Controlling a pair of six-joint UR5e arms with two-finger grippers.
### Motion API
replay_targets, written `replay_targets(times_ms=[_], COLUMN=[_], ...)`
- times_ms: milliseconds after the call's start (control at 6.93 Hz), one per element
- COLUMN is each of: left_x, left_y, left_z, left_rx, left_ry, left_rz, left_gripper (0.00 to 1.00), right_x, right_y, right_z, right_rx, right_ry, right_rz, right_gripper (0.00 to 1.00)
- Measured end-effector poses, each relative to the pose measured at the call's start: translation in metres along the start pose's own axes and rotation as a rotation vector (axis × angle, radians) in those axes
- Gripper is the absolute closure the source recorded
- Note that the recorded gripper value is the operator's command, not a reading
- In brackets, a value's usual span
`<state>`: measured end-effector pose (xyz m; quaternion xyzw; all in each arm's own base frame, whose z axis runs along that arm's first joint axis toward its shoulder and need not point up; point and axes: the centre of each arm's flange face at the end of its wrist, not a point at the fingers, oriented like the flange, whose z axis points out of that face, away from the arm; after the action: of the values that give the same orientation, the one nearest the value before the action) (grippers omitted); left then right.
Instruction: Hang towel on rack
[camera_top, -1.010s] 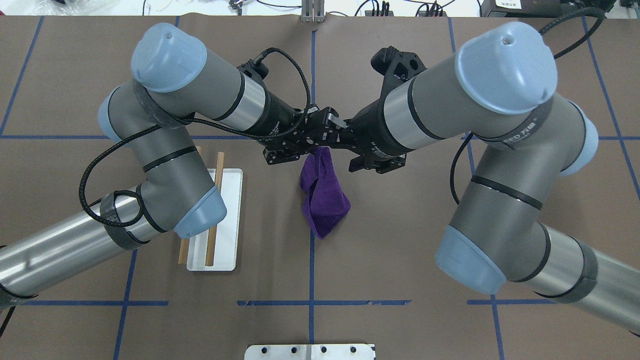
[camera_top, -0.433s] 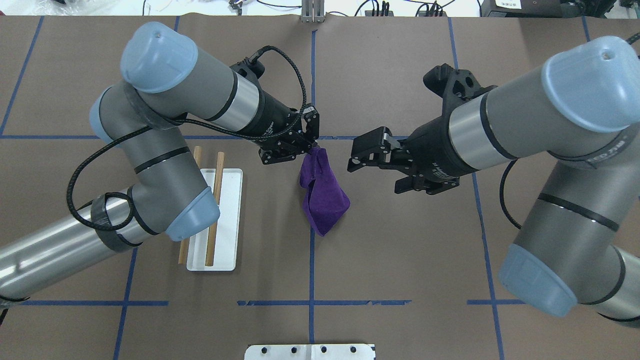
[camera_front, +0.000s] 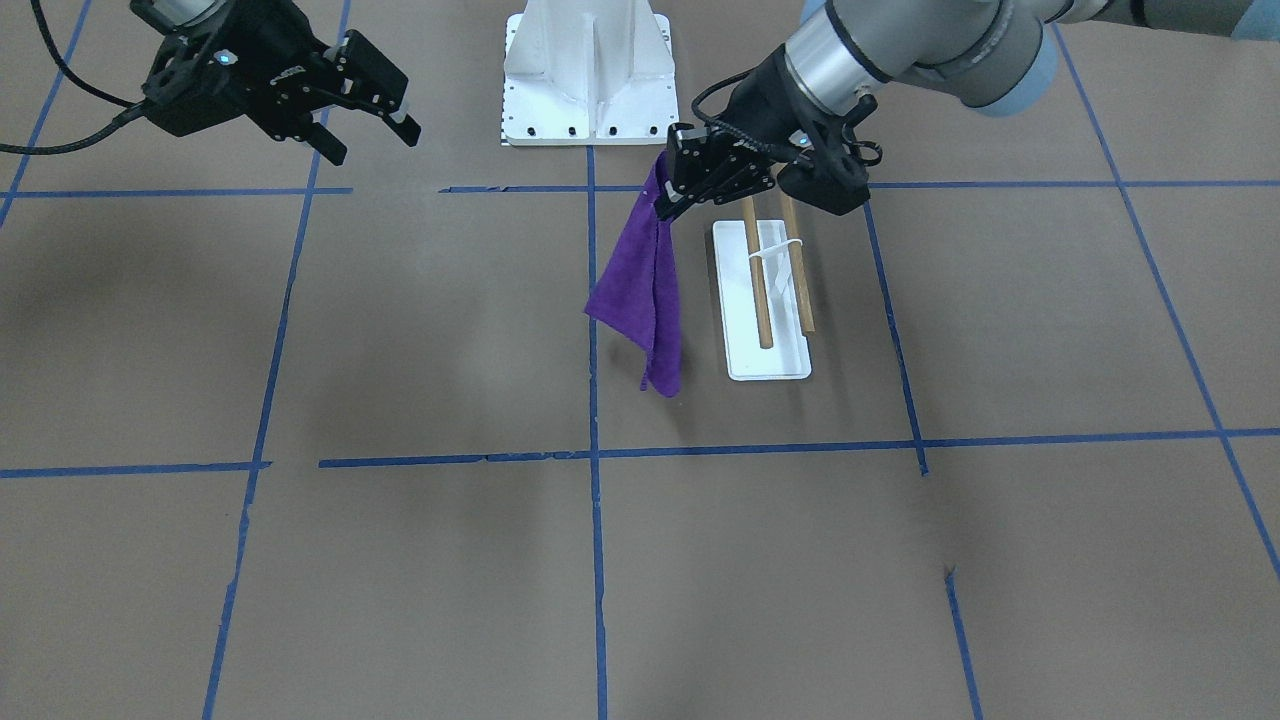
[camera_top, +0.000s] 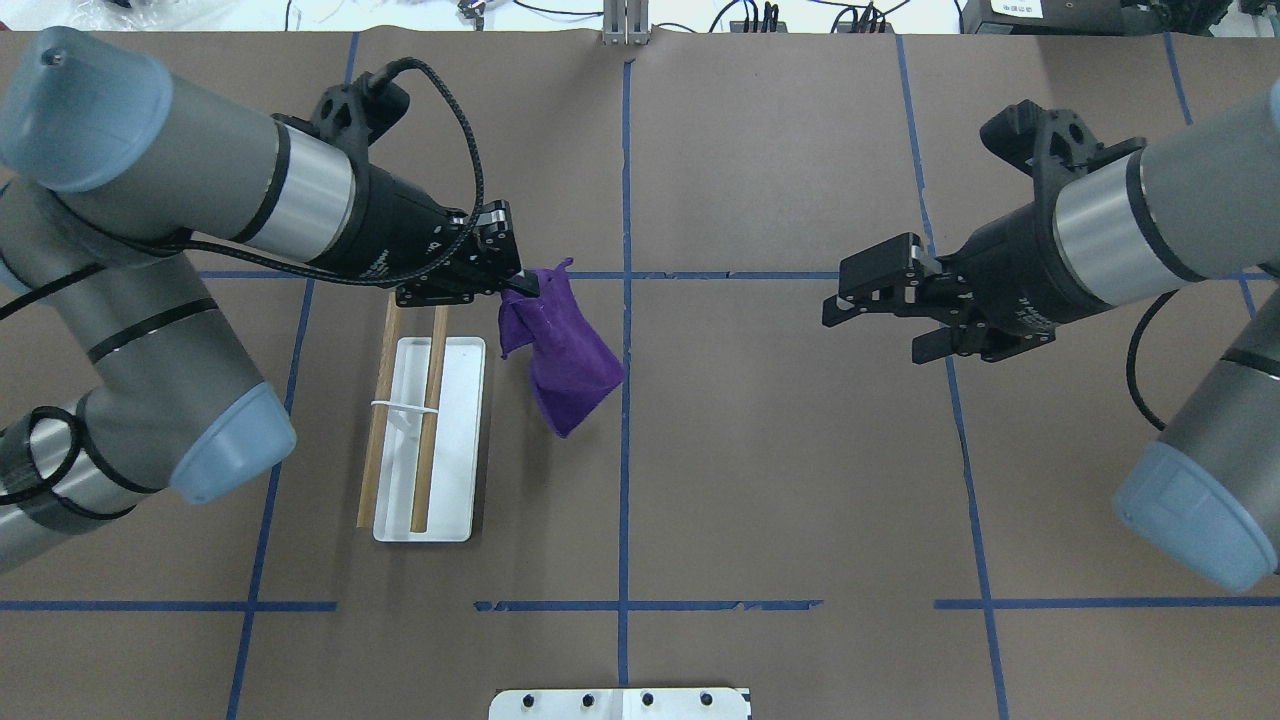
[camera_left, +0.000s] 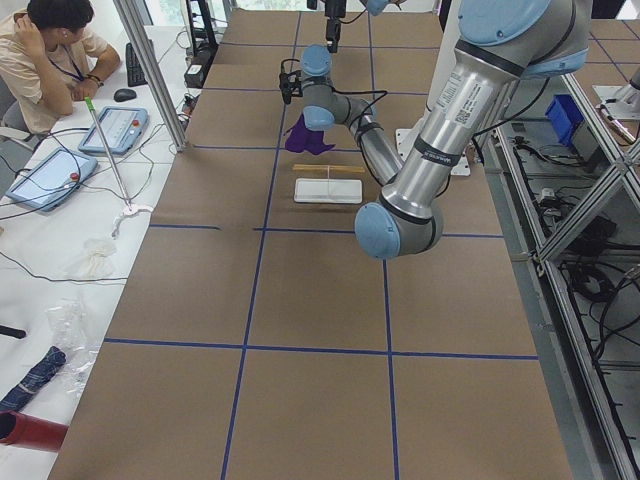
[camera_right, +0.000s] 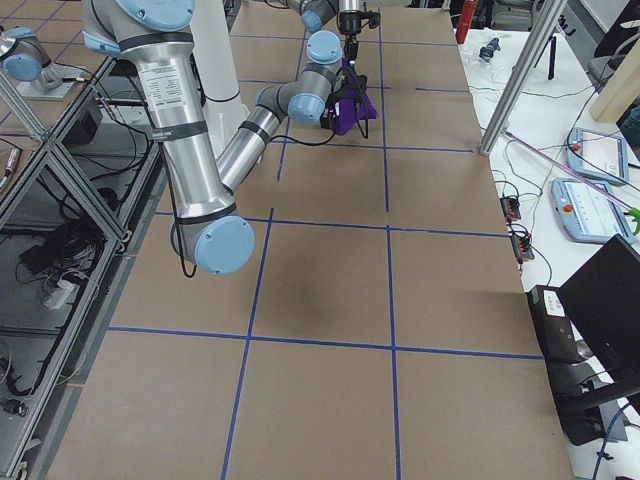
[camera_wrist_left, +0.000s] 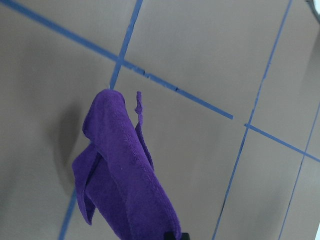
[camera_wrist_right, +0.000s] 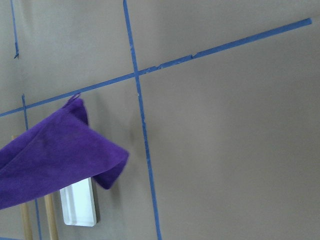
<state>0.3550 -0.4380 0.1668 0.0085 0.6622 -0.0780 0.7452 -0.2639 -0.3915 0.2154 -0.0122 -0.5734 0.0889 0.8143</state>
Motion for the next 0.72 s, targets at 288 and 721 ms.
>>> replay_targets(times_ms=[288,721], left_x=[-0.075,-0.169], left_y=[-0.003,-0.013], left_z=[-0.035,-0.061], left_rx=[0.032,0.022], left_ry=[-0.084,-0.220], left_rz=[0.168,0.398], left_gripper=[1.00,1.00], right_x=[0.026,0.031], right_y=[-0.012,-0.016], right_z=[-0.007,-0.008], right_rx=[0.011,0.016], right_ry=[0.029,0.036], right_rz=[-0.027,-0.042], right_gripper=[0.00,0.00])
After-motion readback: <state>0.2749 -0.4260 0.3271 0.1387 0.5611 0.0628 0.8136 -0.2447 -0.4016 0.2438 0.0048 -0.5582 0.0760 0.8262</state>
